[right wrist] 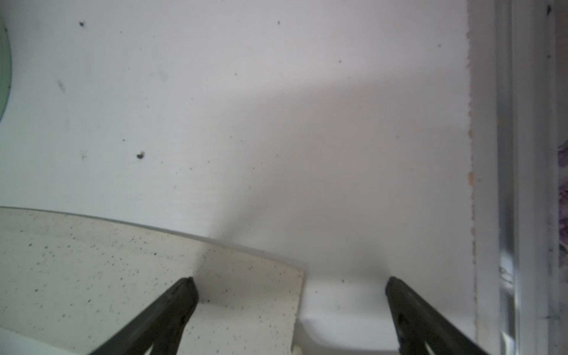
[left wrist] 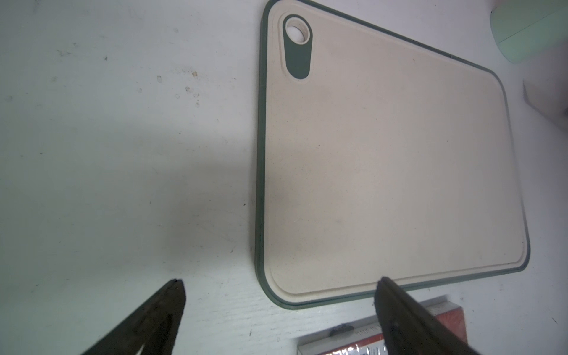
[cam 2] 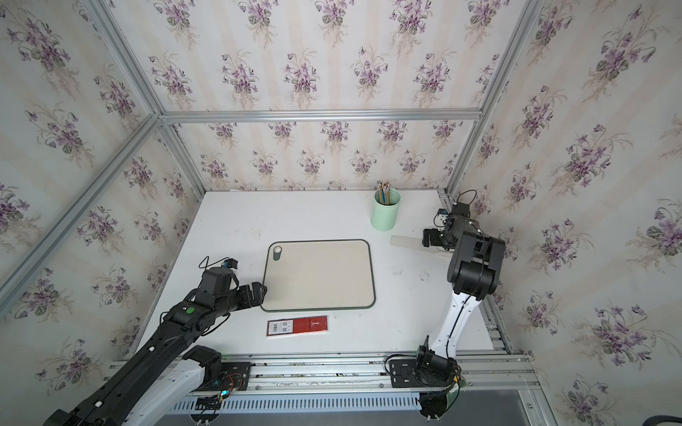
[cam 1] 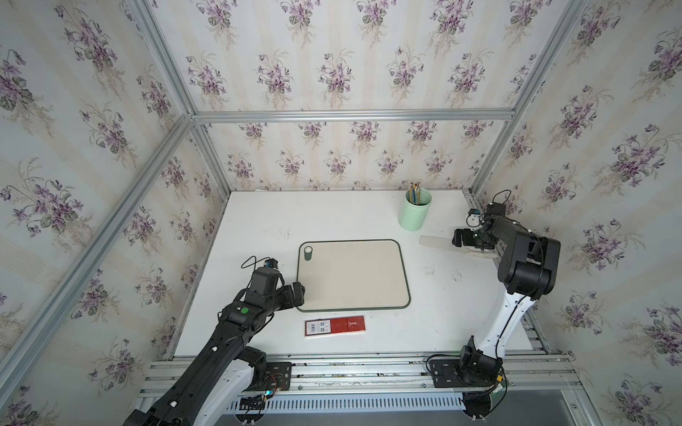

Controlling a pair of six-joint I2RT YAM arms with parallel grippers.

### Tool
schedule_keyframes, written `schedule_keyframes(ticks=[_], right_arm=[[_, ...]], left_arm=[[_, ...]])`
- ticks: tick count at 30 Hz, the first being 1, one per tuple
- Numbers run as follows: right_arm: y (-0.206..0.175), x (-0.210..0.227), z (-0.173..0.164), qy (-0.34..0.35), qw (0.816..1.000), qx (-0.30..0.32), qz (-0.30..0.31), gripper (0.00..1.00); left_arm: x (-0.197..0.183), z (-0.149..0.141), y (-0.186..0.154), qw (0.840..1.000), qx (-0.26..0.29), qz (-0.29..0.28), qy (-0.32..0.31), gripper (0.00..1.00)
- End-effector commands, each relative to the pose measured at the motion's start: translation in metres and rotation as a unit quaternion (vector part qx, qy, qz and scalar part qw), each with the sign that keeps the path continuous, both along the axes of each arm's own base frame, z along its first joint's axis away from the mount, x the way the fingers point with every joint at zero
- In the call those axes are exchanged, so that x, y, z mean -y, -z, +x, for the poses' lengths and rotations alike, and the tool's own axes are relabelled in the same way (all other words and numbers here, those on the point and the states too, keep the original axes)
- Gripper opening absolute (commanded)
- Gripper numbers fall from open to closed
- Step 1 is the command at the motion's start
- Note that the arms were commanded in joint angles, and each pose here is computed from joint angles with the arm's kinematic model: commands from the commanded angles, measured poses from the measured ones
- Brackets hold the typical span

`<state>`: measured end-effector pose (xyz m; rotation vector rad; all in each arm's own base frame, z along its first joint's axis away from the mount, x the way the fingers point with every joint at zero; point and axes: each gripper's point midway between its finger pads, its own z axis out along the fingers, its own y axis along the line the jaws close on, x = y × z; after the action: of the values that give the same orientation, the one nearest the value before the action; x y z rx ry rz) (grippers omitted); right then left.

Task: Align the knife with the edge of the cutting board
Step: Adjust the knife at the center of the board.

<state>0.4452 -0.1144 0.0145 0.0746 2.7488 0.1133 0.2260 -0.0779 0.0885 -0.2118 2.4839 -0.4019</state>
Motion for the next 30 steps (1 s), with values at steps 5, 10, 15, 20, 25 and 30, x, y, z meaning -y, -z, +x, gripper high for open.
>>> schedule_keyframes(ticks=[5,10,15,20,25,30], right_arm=[[-0.003,-0.028,-0.053,0.105,0.988,-0.069,0.087,1.0],[0.014,-0.046,-0.09,0.168,0.965,-0.149,0.135,0.98],[0.008,-0.065,-0.118,0.217,0.947,-0.165,0.172,0.94],[-0.01,-0.078,-0.142,0.256,0.936,-0.158,0.182,0.94],[0.004,-0.11,-0.177,0.238,0.936,-0.214,0.149,0.89],[0.006,-0.17,-0.205,0.148,0.951,-0.25,0.105,0.9]], left_arm=[[-0.004,0.001,-0.002,1.0,0.007,0.005,-0.01,0.99],[-0.003,0.001,-0.003,1.0,0.009,0.003,-0.009,0.99],[-0.003,0.001,-0.004,1.0,0.011,0.002,-0.009,0.99],[-0.003,0.001,-0.003,1.0,0.008,0.004,-0.008,0.99],[-0.003,0.001,-0.002,1.0,0.007,0.003,-0.008,0.99],[-0.003,0.001,-0.002,1.0,0.006,0.002,-0.008,0.99]])
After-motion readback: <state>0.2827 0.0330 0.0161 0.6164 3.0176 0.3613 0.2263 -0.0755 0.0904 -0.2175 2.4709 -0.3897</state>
